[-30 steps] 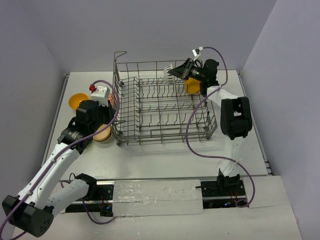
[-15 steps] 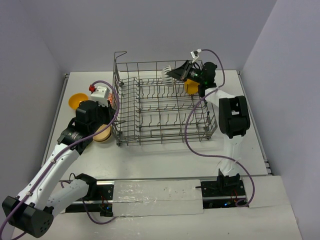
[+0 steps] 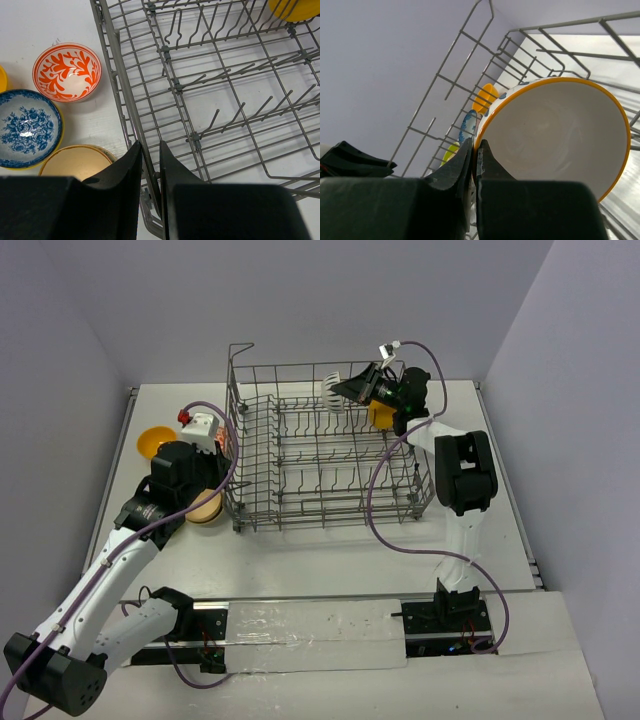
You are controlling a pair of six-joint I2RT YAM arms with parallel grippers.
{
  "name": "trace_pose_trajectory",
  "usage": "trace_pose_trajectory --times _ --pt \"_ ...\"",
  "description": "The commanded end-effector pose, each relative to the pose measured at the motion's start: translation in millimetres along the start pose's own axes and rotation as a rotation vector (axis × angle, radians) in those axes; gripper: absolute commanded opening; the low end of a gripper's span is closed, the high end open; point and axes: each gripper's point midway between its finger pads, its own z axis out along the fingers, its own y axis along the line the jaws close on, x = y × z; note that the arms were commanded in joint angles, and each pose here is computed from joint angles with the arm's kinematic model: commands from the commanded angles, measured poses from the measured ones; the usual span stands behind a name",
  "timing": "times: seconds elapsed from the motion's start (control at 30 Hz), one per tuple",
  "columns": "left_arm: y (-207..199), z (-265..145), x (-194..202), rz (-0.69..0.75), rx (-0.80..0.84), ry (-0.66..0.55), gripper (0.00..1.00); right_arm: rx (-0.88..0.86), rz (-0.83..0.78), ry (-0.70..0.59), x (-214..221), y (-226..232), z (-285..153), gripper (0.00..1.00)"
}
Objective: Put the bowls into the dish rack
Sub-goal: Turn the bowl upside down over the dish rack.
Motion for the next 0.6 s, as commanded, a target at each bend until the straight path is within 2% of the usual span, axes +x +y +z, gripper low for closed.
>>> trace_pose_trajectory --times 0.0,0.2,0.37,0.5,0.57 --pt "-12 -6 3 0.044 0.08 0.006 0.0 0.026 -0.026 0.008 6 -1 -2 0.0" --pt "-12 -6 4 0.044 0.078 0.008 0.0 0.09 -0.034 0.018 8 -11 -6 0.07" --pt "-11 -6 4 0.044 0.077 0.006 0.0 0.102 -0.024 0.017 8 -13 -7 0.04" --pt "-11 -7 4 0.044 0.077 0.003 0.0 0.096 -0.017 0.024 10 -12 -7 0.08" --pt "-12 -7 4 0.044 0.08 0.003 0.0 0.09 -0.018 0.023 10 -12 -7 0.04"
